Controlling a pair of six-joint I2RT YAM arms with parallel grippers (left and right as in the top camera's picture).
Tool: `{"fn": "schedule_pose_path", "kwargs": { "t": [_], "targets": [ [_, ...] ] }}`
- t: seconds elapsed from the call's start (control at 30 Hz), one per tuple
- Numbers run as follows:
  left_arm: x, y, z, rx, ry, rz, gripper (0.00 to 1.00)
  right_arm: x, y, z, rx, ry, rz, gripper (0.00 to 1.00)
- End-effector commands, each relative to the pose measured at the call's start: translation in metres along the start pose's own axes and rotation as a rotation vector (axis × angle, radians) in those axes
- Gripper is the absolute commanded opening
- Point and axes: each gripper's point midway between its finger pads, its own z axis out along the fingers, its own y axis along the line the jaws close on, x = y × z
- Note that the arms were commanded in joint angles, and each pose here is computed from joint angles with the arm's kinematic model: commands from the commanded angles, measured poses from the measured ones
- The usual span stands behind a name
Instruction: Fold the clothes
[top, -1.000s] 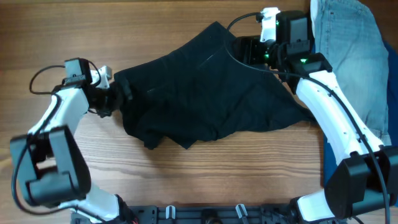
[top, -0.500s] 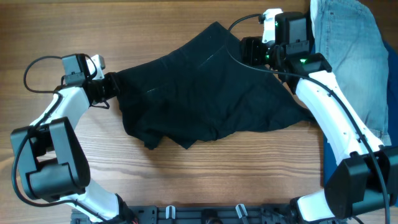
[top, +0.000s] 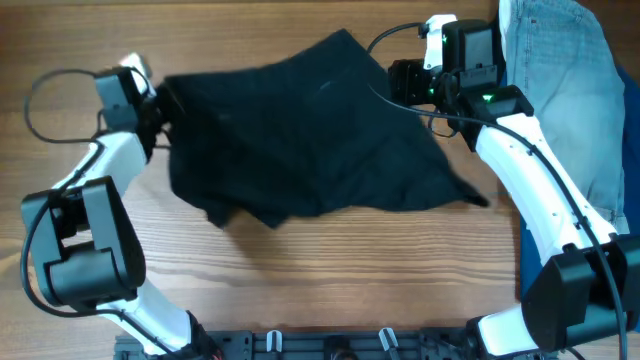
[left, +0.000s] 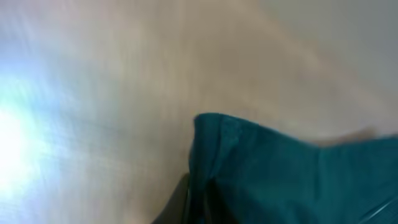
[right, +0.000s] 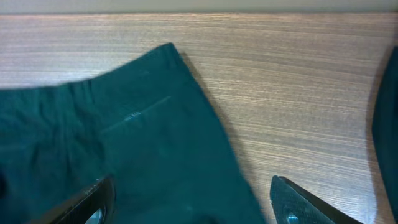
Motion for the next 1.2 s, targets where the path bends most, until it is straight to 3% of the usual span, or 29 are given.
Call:
{"fn": "schedule_pose_path", "kwargs": {
  "t": [0.0, 0.07, 0.1, 0.13, 0.17, 0.3, 0.4, 0.5, 0.63, 0.73, 0.83, 1.0, 1.03, 1.07, 1.1, 1.17],
  "targets": [
    [-0.104, -0.025, -0.023, 0.041, -0.231, -0.004, 0.04, -0.012, -0.003, -0.008, 0.021, -0.036, -0.003, 0.81],
    [-0.141, -0.044, -0.038, 0.074, -0.31, 0.018, 0.07, -0.012, -0.002, -0.008, 0.016, -0.035, -0.002, 0.82],
    [-0.154, -0.051, -0.044, 0.088, -0.343, 0.028, 0.31, -0.011, 0.0, -0.008, 0.0, -0.033, -0.002, 0.83],
    [-0.156, -0.052, -0.045, 0.092, -0.352, 0.031, 0.75, -0.011, 0.002, -0.008, -0.011, -0.031, -0.002, 0.85],
    [-0.155, -0.051, -0.044, 0.086, -0.346, 0.028, 1.0, -0.011, 0.005, -0.008, -0.025, -0.03, -0.003, 0.86],
    [-0.126, -0.04, -0.051, 0.027, -0.21, -0.013, 1.0, 0.005, 0.021, -0.009, -0.123, 0.038, 0.001, 0.87],
    [-0.092, -0.048, -0.085, 0.016, -0.047, -0.05, 1.0, 0.055, 0.024, -0.012, -0.156, 0.231, -0.002, 0.86],
    [-0.049, -0.042, -0.115, -0.053, 0.127, -0.098, 1.0, 0.117, 0.044, -0.023, -0.305, 0.427, -0.14, 0.81],
    [-0.014, -0.031, -0.125, -0.108, 0.268, -0.074, 1.0, 0.174, 0.071, -0.023, -0.421, 0.52, -0.326, 0.76],
    [-0.013, -0.031, -0.126, -0.107, 0.27, -0.062, 1.0, 0.194, 0.098, -0.019, -0.502, 0.502, -0.395, 0.67],
    [-0.013, -0.031, -0.126, -0.107, 0.27, -0.062, 1.0, 0.211, 0.095, -0.017, -0.466, 0.536, -0.421, 0.35],
    [-0.014, -0.031, -0.125, -0.106, 0.267, -0.061, 1.0, 0.217, 0.085, -0.007, -0.398, 0.557, -0.389, 0.33],
    [-0.014, -0.031, -0.125, -0.106, 0.267, -0.061, 1.0, 0.217, 0.079, 0.0, -0.362, 0.554, -0.392, 0.25],
    [-0.014, -0.031, -0.125, -0.106, 0.267, -0.061, 1.0, 0.216, 0.073, 0.007, -0.316, 0.548, -0.382, 0.11],
    [-0.014, -0.031, -0.125, -0.106, 0.267, -0.061, 1.0, 0.211, 0.064, 0.015, -0.243, 0.532, -0.344, 0.04],
    [-0.014, -0.031, -0.125, -0.106, 0.267, -0.061, 1.0, 0.196, 0.056, 0.019, -0.202, 0.499, -0.271, 0.04]
  ]
}}
